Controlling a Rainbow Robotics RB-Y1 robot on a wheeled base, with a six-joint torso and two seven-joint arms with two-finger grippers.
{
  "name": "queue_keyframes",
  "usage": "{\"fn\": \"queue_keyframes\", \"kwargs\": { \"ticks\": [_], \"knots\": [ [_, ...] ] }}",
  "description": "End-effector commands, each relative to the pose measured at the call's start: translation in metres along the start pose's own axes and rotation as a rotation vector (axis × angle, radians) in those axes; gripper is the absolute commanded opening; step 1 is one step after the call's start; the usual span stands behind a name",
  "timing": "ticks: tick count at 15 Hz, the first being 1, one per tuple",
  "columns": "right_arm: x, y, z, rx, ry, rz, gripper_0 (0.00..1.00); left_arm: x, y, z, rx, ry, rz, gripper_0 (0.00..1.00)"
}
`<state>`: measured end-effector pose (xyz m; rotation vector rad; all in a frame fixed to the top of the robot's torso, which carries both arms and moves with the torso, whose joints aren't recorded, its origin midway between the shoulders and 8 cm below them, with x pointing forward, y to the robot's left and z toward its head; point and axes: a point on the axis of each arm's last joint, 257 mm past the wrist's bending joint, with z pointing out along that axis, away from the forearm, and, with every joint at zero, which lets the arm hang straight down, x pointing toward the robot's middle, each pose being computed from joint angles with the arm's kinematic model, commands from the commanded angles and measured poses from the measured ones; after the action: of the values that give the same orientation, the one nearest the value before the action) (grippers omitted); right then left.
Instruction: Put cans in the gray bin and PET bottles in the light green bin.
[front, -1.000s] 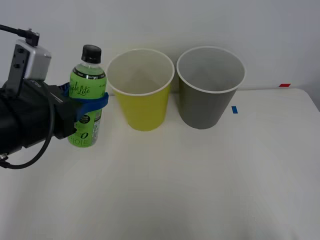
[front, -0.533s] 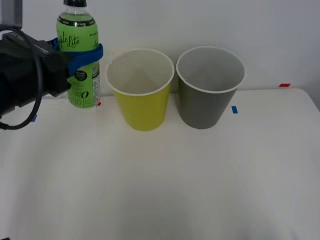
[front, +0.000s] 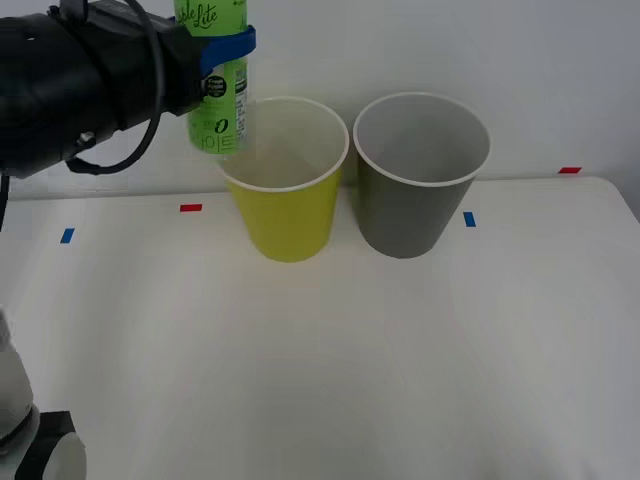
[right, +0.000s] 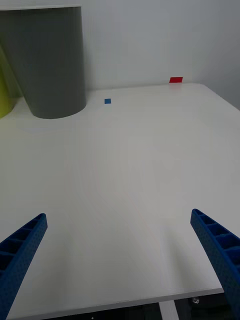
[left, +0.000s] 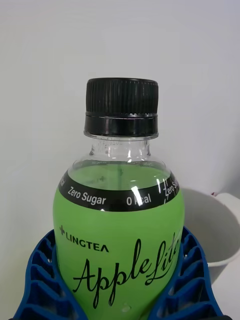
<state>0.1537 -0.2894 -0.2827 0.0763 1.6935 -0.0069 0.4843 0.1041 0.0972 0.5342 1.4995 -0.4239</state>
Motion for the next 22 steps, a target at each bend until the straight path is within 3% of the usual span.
{"fn": "queue_keyframes", "kwargs": {
  "ticks": [1, 8, 13, 19, 22],
  "knots": [
    [0.0, 0.0, 0.0, 0.0, 0.0, 0.0, 1.0, -0.006, -0.005, 0.023, 0.004, -0.04, -0.008, 0.0],
    [0.0, 0.0, 0.0, 0.0, 0.0, 0.0, 1.0, -0.006, -0.012, 0.077, 0.017, -0.103, -0.016, 0.0],
    [0.0, 0.0, 0.0, 0.0, 0.0, 0.0, 1.0, 0.007, 0.0, 0.098, -0.027, -0.112, 0.008, 0.0],
    [0.0, 0.0, 0.0, 0.0, 0.0, 0.0, 1.0, 0.024, 0.025, 0.093, -0.098, -0.108, 0.052, 0.0],
    [0.0, 0.0, 0.0, 0.0, 0.0, 0.0, 1.0, 0.022, 0.027, 0.092, -0.104, -0.118, 0.056, 0.0]
  ]
}}
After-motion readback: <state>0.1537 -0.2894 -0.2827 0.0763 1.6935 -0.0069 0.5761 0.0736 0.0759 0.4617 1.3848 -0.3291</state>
